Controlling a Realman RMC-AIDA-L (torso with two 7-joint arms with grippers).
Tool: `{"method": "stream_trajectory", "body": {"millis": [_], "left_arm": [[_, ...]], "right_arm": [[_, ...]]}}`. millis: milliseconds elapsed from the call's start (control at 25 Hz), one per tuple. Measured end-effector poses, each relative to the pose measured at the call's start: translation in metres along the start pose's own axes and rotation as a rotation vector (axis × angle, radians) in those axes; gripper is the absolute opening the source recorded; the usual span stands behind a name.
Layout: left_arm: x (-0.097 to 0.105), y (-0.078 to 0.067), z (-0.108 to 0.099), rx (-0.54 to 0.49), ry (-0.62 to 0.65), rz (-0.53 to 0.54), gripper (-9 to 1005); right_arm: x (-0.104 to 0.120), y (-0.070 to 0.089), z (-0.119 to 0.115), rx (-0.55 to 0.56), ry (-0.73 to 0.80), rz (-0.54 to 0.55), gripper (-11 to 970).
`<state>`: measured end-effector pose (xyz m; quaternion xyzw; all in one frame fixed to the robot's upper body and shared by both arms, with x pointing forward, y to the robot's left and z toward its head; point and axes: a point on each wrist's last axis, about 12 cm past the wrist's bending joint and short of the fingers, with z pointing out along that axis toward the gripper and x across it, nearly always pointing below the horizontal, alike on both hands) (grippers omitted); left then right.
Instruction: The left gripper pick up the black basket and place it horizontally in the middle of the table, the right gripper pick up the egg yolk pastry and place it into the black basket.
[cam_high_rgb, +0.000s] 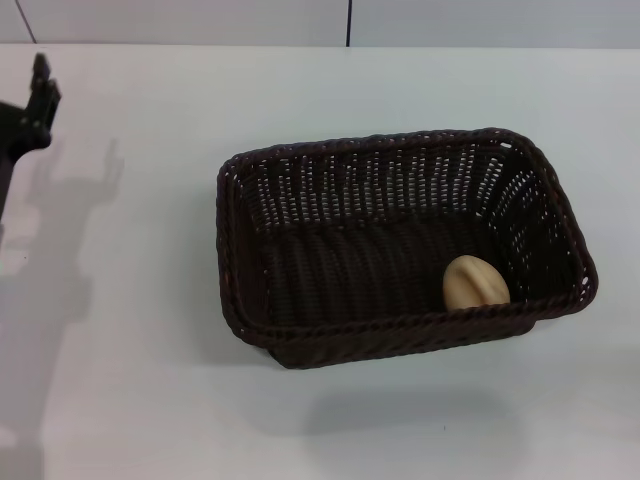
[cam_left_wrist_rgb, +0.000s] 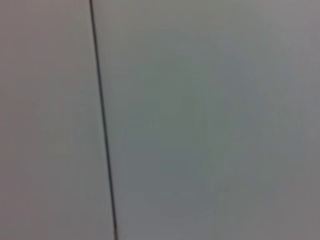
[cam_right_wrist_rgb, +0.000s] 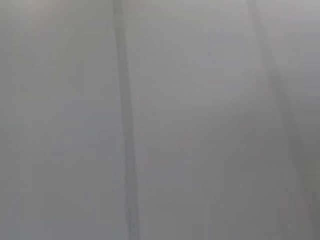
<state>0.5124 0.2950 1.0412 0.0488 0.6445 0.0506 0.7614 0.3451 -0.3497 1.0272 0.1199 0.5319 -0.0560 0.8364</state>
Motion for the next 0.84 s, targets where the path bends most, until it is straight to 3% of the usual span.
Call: {"method": "stream_trajectory", "body": {"millis": [80, 160, 480, 840], "left_arm": [[0.005, 0.006, -0.008, -0.014, 0.012, -0.014, 700], [0.007, 0.008, -0.012, -0.02, 0.019, -0.032, 701], [0.016, 0.02, -0.023, -0.074, 0.061, -0.051, 718], [0.017, 0.024, -0.024, -0.092, 0.063, -0.06, 751]], "right_arm": [[-0.002, -0.011, -0.007, 0.098, 0.008, -0.016, 745], [-0.002, -0.013, -0.009, 0.113, 0.011, -0.02, 745], [-0.002, -0.015, -0.01, 0.127, 0.017, -0.023, 745], [-0.002, -0.015, -0.01, 0.127, 0.017, -0.027, 745]]}}
